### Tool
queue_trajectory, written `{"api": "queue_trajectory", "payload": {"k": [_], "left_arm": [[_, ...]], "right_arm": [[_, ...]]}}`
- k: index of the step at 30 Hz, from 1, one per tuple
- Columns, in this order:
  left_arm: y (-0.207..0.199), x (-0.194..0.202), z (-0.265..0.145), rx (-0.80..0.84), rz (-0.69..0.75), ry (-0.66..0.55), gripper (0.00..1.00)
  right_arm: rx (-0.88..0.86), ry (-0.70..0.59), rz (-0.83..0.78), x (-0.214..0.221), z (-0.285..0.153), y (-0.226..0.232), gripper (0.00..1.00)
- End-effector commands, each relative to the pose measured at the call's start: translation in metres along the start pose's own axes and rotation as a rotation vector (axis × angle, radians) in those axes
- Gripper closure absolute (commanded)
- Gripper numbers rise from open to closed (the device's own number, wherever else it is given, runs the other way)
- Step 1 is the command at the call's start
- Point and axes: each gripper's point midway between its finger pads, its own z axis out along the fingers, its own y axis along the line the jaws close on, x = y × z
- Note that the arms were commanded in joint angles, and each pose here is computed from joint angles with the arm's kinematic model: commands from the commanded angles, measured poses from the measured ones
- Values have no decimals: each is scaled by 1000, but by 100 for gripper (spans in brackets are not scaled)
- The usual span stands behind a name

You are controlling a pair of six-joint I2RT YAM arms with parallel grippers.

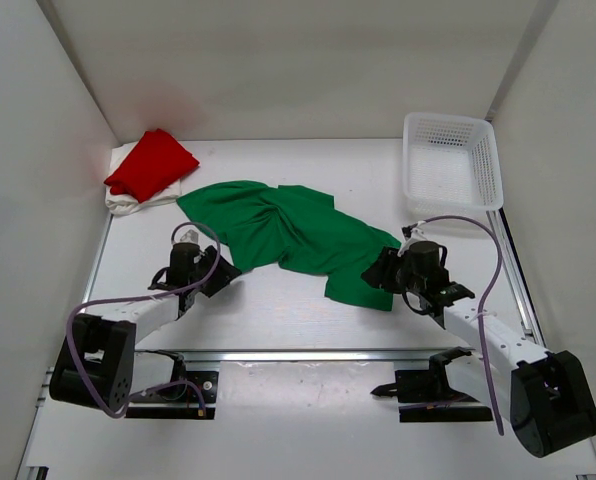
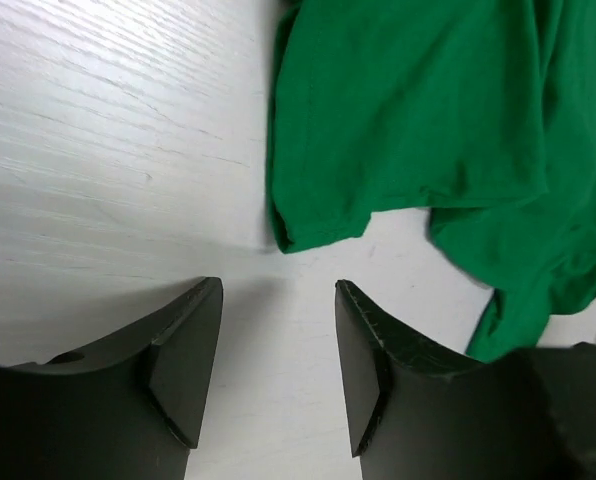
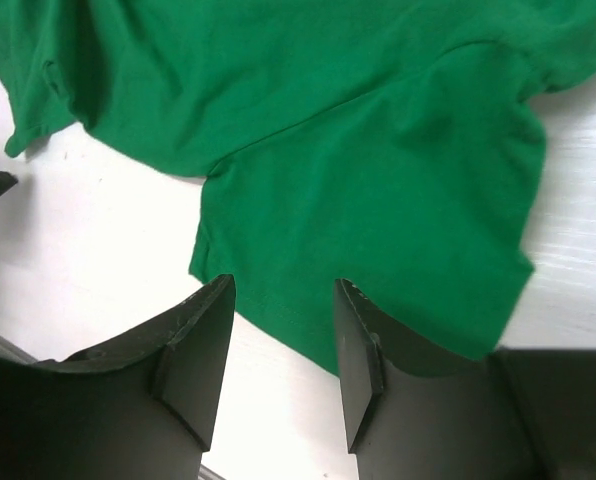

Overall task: Fold and stack the t-shirts
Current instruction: Flatten out the tshirt

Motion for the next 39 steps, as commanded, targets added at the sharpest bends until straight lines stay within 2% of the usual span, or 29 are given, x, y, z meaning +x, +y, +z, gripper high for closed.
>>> {"api": "queue_trajectory", "payload": {"k": [1, 14, 27, 29, 31, 36, 39], "left_arm": [[-4, 0, 2, 19, -107, -34, 40], [-7, 8, 13, 74, -421, -41, 50], [-3, -10, 25, 73, -537, -112, 55], [-1, -12, 27, 72, -542, -117, 60], [-4, -16, 27, 85, -534, -126, 73], [-10, -31, 27, 94, -473, -145, 98], [-27, -46, 20, 142, -400, -184, 100]], "right_arm": [[-38, -59, -3, -11, 0, 13, 58], [-49, -60, -7, -10, -3, 17, 58], [-56, -73, -11, -11, -9, 19, 58], [-62, -67, -10, -9, -10, 20, 57], [-54, -70, 3, -8, -11, 18, 57], [152, -23, 52, 15, -20, -29, 57], [264, -3, 83, 26, -32, -52, 57]]}}
